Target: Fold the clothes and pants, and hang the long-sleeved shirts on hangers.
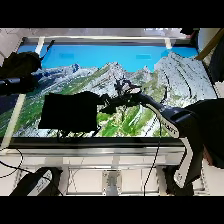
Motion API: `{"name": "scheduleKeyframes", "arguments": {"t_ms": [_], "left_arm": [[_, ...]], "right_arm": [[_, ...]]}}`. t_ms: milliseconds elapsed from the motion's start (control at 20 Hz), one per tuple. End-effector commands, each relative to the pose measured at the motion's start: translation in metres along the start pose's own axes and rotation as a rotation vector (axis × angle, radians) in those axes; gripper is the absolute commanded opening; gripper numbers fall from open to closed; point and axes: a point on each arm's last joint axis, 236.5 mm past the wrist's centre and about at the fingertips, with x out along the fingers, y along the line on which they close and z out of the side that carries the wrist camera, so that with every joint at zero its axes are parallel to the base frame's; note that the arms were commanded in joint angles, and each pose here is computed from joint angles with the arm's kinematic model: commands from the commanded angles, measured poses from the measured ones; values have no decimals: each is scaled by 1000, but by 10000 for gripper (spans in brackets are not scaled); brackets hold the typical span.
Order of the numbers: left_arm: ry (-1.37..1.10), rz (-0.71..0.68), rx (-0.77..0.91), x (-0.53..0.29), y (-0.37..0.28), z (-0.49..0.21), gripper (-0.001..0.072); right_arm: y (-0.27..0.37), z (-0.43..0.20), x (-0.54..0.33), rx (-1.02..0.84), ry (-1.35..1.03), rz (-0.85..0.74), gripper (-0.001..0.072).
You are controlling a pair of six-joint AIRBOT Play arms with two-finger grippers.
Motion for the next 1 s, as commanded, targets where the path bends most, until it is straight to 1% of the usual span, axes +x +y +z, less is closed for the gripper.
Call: {"name": "scheduleKeyframes", "arguments": {"t_ms": [0, 300, 550, 750, 850, 950], "left_arm": [[-1, -3, -2, 0, -1, 0, 7], [0, -3, -2, 0, -1, 0, 7], [20, -5, -2, 0, -1, -5, 7], [78, -11, -2, -1, -2, -19, 7], [76, -10, -1, -1, -2, -18, 7], [76, -10, -1, -1, -2, -18, 7]], "right_arm": [[-5, 12, 14, 12, -69, 0, 696], [-5, -8, 42, -18, -54, -33, 693], [-11, -23, 60, -67, -37, -84, 675], [-24, -22, 41, -131, -6, -157, 675], [-41, -26, 27, -110, 37, -228, 675], [-45, -30, 24, -95, 57, -245, 675]]}}
